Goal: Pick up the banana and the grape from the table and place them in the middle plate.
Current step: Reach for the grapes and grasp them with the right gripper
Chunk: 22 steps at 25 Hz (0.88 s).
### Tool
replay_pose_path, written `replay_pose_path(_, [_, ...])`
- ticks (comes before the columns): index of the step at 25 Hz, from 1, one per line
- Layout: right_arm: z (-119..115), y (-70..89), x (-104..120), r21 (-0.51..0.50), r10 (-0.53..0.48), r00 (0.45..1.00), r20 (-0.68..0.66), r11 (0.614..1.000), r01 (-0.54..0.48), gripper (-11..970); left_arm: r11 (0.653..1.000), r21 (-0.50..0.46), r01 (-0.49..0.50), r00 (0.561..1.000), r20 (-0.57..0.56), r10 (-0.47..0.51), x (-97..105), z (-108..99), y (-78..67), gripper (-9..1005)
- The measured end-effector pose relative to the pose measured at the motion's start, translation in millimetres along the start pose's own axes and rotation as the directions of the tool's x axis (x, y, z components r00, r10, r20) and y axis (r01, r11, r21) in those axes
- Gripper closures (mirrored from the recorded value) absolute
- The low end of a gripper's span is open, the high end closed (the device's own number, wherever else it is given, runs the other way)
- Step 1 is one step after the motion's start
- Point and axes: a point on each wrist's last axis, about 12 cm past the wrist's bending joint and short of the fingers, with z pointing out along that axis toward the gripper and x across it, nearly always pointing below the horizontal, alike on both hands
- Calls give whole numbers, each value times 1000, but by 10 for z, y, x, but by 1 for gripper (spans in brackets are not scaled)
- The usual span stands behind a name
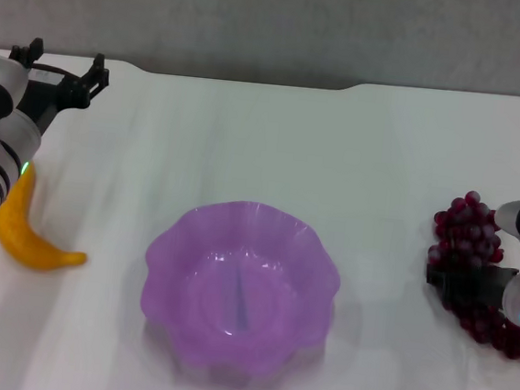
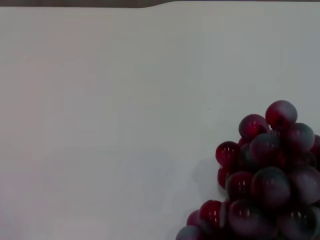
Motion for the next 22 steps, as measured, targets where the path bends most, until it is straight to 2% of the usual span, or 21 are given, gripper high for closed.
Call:
replay_pose_path(8, [10, 25, -29, 2, -37, 999, 9, 999, 37, 331, 1000, 0, 2, 1000, 0, -2, 4, -5, 0, 102])
replay_pose_path(22, [8, 100, -40, 1, -104, 994, 42, 995, 104, 470, 1000, -1, 6, 1000, 0, -6, 9, -10, -5, 102])
